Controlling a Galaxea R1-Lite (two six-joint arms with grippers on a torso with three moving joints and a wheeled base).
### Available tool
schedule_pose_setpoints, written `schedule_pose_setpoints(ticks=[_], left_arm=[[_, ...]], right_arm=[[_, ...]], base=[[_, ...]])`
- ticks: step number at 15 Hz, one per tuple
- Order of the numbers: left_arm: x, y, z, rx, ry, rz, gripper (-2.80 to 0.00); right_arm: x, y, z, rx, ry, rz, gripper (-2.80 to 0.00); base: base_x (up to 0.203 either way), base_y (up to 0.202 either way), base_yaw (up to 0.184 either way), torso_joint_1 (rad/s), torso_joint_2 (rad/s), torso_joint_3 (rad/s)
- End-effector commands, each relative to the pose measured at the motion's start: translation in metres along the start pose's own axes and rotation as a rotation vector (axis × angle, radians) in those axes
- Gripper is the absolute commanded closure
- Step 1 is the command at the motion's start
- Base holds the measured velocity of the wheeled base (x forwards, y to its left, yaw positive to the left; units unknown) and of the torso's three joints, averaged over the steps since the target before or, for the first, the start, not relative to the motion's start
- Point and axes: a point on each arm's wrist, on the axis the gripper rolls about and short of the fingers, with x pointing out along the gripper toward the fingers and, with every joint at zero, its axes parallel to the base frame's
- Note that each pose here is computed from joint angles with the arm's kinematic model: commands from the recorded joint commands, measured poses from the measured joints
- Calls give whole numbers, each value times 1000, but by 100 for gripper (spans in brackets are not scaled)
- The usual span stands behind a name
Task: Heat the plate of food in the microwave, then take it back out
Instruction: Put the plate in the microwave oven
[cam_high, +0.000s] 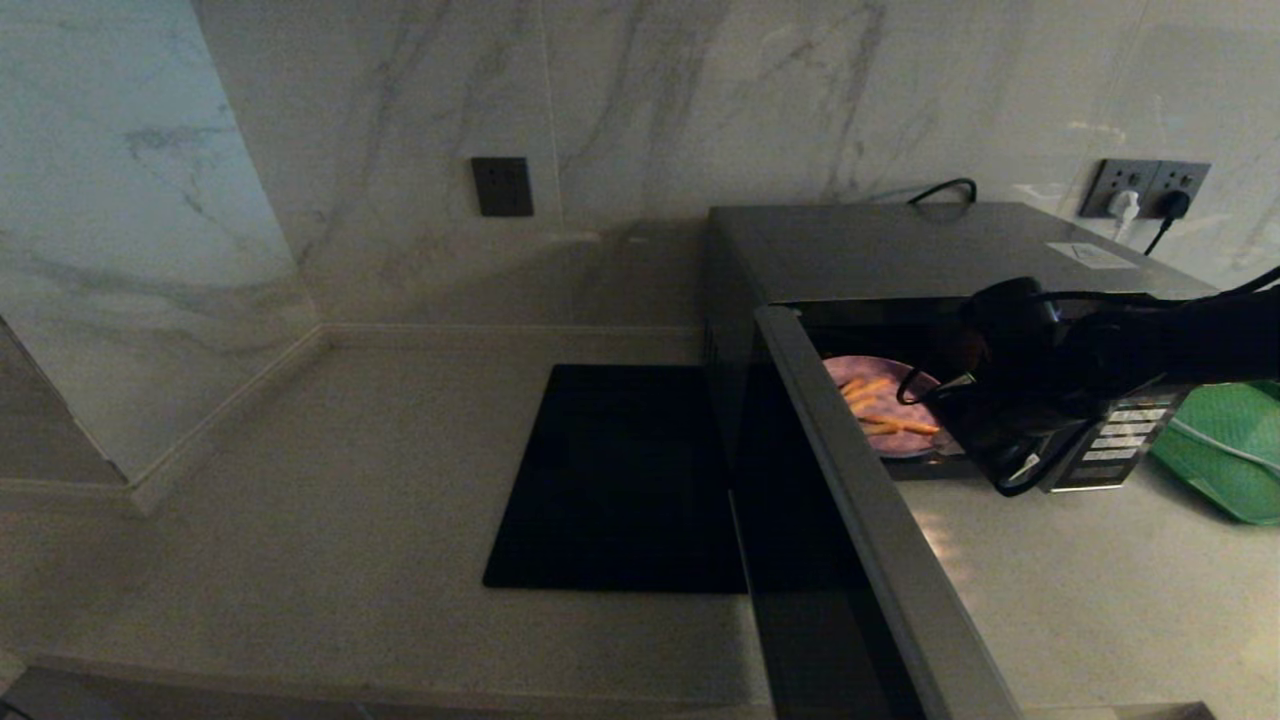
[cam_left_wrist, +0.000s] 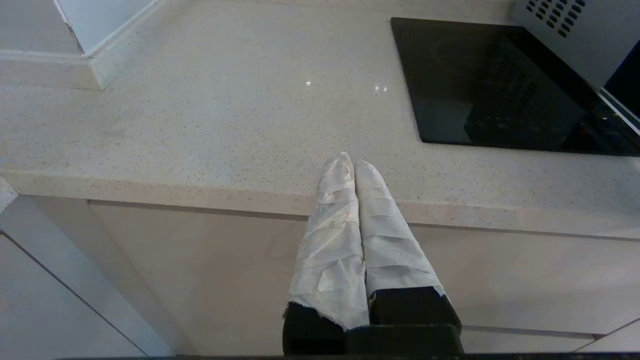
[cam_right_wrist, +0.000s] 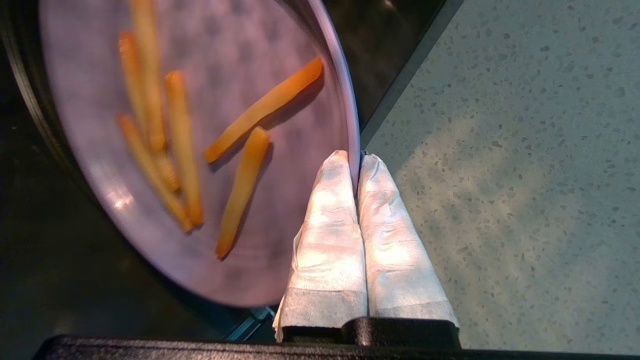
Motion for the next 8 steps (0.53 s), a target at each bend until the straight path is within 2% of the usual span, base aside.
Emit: schedule_pose_setpoints(ticks=[1, 8], left_arm=[[0, 0, 0, -1, 0, 1, 0], [0, 0, 0, -1, 0, 1, 0]], right_arm=[[8, -2, -2, 4, 7, -18, 0], [15, -1, -2, 4, 3, -12, 0]], base=[[0, 0, 0, 0, 0, 0], [0, 0, 0, 0, 0, 0]])
